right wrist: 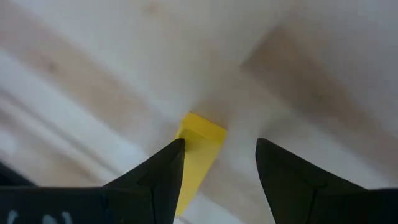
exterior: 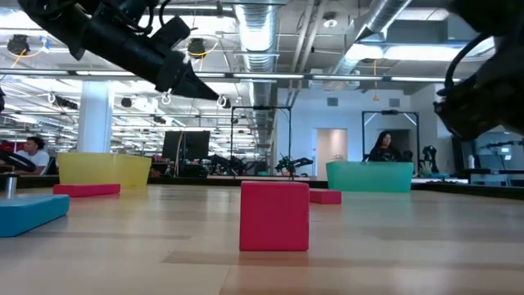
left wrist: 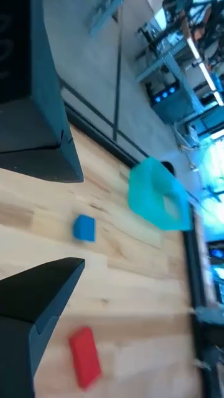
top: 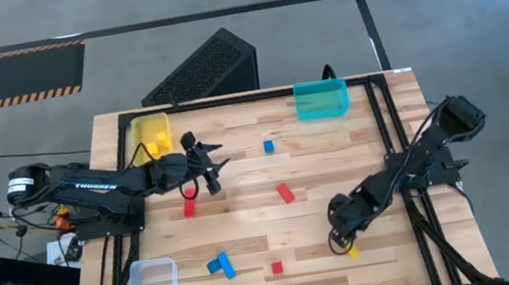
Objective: Sort & place blocks by color
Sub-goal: Put the yellow block into the yellow bin
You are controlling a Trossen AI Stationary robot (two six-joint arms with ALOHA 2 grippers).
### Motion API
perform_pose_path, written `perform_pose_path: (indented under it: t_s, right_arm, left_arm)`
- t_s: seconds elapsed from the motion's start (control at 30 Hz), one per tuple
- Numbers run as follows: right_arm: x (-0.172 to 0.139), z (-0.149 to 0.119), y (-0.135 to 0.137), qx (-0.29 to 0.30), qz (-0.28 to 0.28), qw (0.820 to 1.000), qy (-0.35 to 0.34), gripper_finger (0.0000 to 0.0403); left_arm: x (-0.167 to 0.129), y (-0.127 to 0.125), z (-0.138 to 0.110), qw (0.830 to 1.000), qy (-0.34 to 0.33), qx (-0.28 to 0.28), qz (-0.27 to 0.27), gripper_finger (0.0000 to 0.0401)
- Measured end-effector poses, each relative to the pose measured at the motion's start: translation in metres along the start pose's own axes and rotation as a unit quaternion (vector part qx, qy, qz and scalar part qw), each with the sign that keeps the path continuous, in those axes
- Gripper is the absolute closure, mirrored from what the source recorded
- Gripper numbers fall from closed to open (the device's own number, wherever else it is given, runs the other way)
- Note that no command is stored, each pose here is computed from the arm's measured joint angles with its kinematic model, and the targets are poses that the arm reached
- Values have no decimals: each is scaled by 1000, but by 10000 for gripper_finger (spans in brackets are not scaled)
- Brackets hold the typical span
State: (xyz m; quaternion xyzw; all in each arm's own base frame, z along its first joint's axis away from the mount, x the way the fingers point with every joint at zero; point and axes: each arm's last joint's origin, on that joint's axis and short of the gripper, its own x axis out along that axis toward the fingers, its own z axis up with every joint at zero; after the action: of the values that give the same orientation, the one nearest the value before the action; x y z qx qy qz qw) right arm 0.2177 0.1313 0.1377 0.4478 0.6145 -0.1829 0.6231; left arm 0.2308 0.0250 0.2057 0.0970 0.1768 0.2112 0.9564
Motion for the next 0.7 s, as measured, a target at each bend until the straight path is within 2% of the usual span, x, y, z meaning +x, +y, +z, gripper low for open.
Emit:
perform_pose_path:
  t_s: [0.27,0.33,0.47,0.6,0.7]
  right_arm:
    - [21,-13,6,-52,-1,997,-59,194]
    - [22,-14,5,-55,-8,995,-78,201]
    - [12,-11,2,-60,-12,991,-116,214]
    - [-8,-8,-1,-57,2,986,-156,227]
    - [-22,-8,4,-48,42,986,-155,235]
  left_arm:
    - [-12,-27,17,997,-32,-41,-56,201]
    - [-15,-32,20,997,-37,-41,-52,201]
    - [-20,-38,20,998,-37,-43,-22,201]
    - [-22,-41,20,999,-37,-26,-21,201]
    - [-22,-41,20,999,-37,-11,-19,201]
